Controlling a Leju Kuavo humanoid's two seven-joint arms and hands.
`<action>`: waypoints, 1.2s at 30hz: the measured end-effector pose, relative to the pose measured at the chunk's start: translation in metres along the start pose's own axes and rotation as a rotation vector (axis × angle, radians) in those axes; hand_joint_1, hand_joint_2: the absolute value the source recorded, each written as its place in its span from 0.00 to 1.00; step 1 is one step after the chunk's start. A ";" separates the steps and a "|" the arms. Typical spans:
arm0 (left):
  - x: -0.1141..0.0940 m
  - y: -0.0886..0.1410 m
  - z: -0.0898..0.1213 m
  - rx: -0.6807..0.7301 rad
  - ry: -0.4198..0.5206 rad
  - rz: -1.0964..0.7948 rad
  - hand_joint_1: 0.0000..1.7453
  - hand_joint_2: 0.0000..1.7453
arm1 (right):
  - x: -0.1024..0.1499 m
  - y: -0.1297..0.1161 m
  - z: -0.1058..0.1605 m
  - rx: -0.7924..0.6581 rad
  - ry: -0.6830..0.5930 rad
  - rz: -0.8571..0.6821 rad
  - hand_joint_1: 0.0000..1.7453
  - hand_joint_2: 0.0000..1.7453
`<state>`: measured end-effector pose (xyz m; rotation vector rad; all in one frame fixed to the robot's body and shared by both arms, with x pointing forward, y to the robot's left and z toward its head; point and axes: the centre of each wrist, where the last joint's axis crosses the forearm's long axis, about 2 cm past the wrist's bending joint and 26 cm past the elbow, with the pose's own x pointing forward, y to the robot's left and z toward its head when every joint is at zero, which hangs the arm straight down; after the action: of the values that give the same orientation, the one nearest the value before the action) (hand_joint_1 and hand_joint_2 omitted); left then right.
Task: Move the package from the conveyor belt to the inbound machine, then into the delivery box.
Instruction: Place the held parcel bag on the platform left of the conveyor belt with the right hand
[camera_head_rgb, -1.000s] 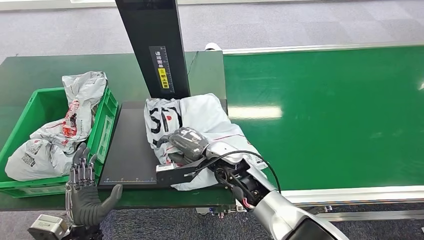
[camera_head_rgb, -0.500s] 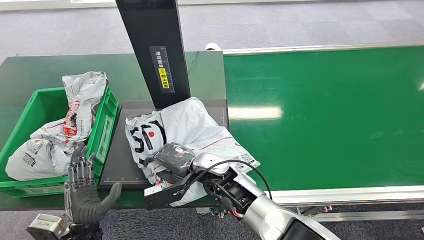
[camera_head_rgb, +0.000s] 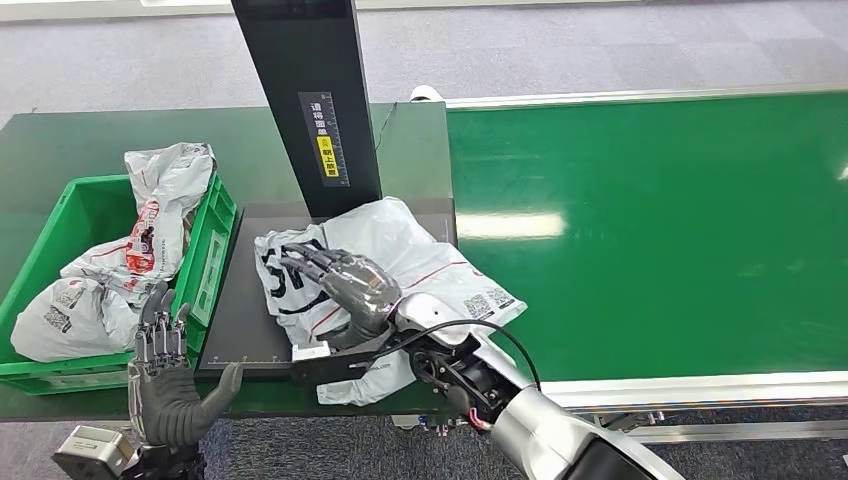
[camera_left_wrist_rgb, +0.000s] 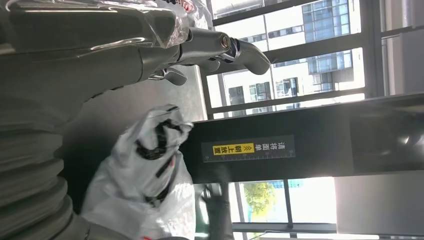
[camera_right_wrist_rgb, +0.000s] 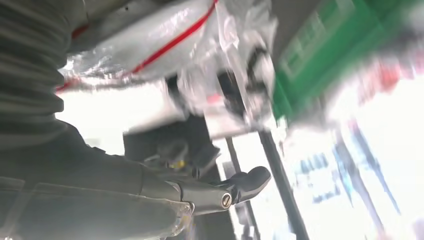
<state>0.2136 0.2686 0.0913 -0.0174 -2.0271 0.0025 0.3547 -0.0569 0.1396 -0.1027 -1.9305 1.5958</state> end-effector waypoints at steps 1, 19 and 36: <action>0.000 0.000 0.000 0.000 0.000 0.001 0.00 1.00 | 0.000 -0.004 0.000 -0.054 -0.013 -0.011 0.00 1.00; -0.003 -0.014 -0.003 -0.060 0.013 0.014 0.00 1.00 | -0.041 -0.048 0.052 -0.451 0.028 -0.332 0.00 1.00; -0.004 -0.014 0.001 -0.062 0.031 -0.029 0.00 1.00 | -0.059 -0.045 0.051 0.008 0.123 -0.571 0.00 1.00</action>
<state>0.2144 0.2551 0.0874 -0.0274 -1.9958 -0.0781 0.3911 -0.1384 0.1522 0.3204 -1.6600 1.1831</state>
